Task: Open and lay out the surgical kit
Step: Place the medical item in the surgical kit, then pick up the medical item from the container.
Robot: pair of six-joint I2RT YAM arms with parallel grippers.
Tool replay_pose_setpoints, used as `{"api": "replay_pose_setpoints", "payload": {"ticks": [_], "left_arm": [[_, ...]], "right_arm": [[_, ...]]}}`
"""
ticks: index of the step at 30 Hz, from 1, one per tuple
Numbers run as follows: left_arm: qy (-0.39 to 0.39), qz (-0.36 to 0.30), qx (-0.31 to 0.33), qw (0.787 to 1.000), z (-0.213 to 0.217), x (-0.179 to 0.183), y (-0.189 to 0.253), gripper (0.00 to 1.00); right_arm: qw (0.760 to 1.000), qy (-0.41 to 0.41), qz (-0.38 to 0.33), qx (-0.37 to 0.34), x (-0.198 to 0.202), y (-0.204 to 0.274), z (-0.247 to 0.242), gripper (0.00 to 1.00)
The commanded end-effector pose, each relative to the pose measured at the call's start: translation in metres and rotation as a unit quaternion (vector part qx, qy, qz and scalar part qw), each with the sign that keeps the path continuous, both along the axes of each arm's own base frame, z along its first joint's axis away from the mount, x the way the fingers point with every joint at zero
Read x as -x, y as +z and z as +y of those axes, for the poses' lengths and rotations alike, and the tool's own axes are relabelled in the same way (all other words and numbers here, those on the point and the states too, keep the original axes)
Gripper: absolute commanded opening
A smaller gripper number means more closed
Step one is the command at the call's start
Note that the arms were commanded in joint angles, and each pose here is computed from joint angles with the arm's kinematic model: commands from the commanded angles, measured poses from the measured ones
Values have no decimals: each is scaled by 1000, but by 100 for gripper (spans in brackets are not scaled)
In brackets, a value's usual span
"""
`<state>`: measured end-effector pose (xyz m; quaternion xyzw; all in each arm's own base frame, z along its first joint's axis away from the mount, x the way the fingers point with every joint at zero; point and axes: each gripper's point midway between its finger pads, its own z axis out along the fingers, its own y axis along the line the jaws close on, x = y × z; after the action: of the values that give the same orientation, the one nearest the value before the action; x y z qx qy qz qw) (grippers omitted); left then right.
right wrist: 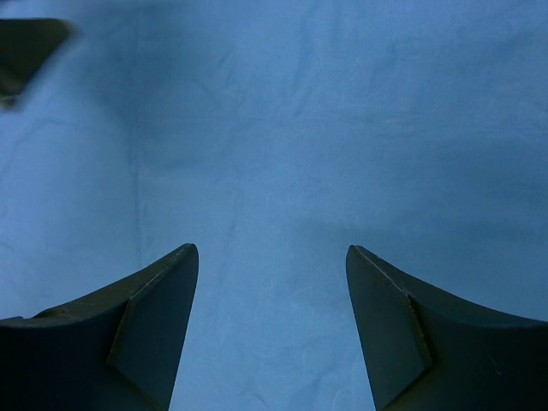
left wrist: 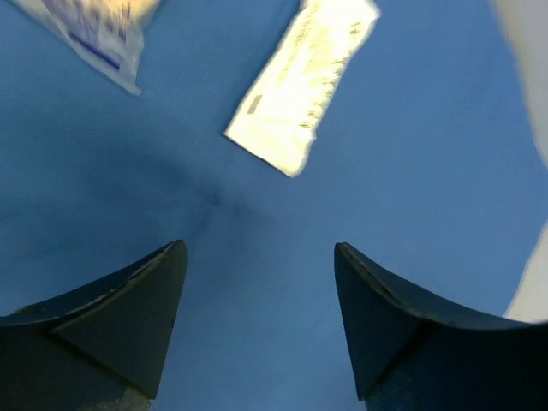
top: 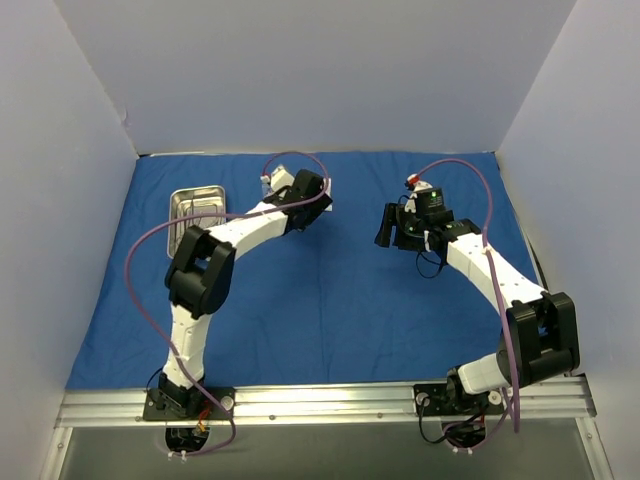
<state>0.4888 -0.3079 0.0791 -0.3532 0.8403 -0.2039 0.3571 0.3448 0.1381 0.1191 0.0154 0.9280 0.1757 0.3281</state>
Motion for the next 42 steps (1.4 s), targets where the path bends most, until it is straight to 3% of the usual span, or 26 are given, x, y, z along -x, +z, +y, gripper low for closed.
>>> {"api": "replay_pose_setpoints", "payload": {"ticks": [1, 2, 5, 10, 18, 25, 26, 28, 29, 32, 35, 42], "left_arm": [[-36, -67, -62, 995, 37, 4, 87, 82], [-38, -84, -71, 993, 47, 8, 108, 89], [-51, -75, -142, 986, 90, 18, 112, 97], [-68, -36, -227, 971, 167, 45, 124, 94], [-125, -1, -225, 966, 270, 63, 109, 94], [-146, 24, -191, 970, 337, 42, 95, 100], [-149, 43, -183, 971, 342, 39, 81, 93], [-145, 49, -184, 971, 352, 33, 75, 91], [-143, 52, -187, 970, 356, 26, 71, 84], [-127, 58, -198, 970, 365, 14, 63, 79], [-111, 50, -200, 972, 370, -2, 58, 67], [-119, 59, -214, 968, 370, -29, 41, 59]], "right_arm": [[999, 5, -44, -6, -12, 32, 4, 66], [999, 5, -47, -6, -13, 33, 4, 66], [999, 9, -51, -8, -16, 35, 7, 66], [999, 9, -46, -9, -20, 30, 10, 66], [999, 15, -39, -14, -26, 23, 18, 65], [999, 18, -36, -14, -32, 18, 24, 65], [999, 19, -37, -14, -33, 17, 25, 65], [999, 19, -35, -11, -34, 15, 25, 65], [999, 20, -34, -11, -34, 14, 26, 65], [999, 17, -32, -7, -36, 12, 26, 65], [999, 16, -27, -5, -37, 8, 26, 65], [1000, 13, -22, 1, -39, 3, 25, 65]]}}
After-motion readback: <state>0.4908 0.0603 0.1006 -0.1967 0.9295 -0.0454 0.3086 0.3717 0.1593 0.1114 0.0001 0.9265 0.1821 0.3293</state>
